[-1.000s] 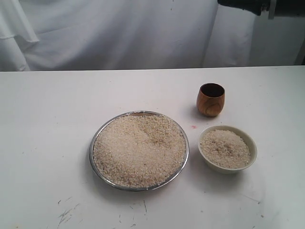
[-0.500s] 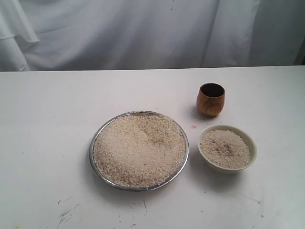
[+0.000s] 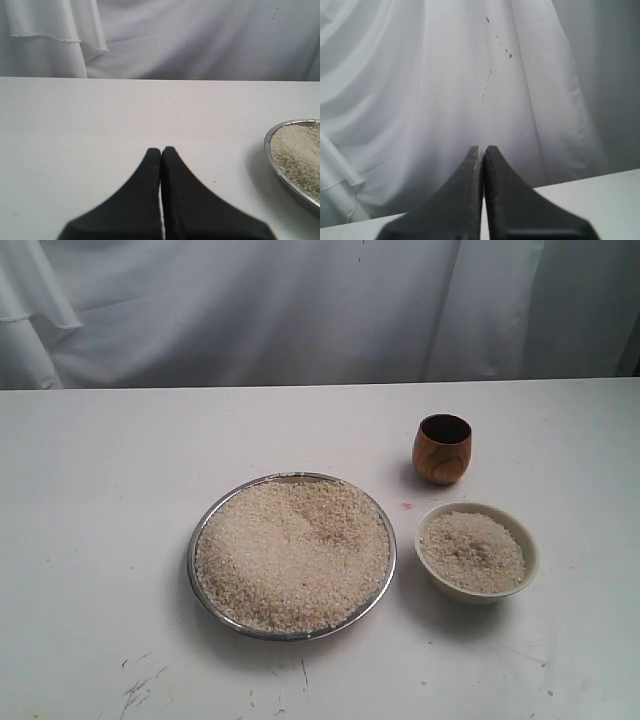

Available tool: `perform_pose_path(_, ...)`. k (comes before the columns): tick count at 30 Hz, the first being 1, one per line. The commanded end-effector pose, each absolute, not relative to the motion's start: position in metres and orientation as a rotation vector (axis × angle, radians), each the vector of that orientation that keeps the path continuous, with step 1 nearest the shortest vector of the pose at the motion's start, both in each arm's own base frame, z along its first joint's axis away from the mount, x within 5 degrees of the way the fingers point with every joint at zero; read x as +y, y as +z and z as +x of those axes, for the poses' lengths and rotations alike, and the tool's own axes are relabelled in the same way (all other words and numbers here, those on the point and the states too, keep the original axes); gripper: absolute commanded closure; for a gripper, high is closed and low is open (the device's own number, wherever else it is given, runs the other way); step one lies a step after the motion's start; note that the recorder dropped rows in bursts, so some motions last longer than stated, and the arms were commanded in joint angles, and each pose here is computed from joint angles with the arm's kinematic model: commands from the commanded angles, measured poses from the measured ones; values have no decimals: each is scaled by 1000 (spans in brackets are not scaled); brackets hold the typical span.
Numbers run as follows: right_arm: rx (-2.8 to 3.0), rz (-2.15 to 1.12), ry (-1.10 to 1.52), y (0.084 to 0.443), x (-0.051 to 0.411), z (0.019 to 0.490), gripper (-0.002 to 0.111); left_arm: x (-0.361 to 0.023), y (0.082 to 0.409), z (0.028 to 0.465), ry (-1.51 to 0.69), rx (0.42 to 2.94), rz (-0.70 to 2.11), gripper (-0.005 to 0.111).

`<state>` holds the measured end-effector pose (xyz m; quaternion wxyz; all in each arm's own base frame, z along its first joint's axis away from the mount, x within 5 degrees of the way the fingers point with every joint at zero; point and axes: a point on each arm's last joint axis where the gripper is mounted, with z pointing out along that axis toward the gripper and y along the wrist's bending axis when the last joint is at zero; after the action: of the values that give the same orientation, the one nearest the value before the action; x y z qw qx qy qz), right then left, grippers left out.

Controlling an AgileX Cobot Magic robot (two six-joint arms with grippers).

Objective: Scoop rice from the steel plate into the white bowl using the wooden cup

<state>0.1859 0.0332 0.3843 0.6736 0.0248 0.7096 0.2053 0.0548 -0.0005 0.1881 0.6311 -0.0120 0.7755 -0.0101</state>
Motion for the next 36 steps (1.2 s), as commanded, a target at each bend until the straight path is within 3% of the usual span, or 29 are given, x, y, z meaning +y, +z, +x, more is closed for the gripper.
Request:
perform_pose_path(1, 1626, 71, 502, 360, 33, 164, 108, -1, 187, 55, -27, 1768, -30, 107)
perform_pose_path(13, 1581, 80, 441, 318, 30, 158, 108, -1, 187, 55, -27, 1768, -30, 107)
perform_pose_path(18, 1564, -62, 266, 299, 27, 136, 108, -1, 187, 55, -27, 1768, -30, 107)
perform_pose_path(28, 1640, -105, 151, 250, 13, 79, 108, -1, 187, 55, -27, 1768, -30, 107)
perform_pose_path(36, 1761, -141, 102, 223, 9, 64, 108, -1, 187, 55, -27, 1768, -30, 107)
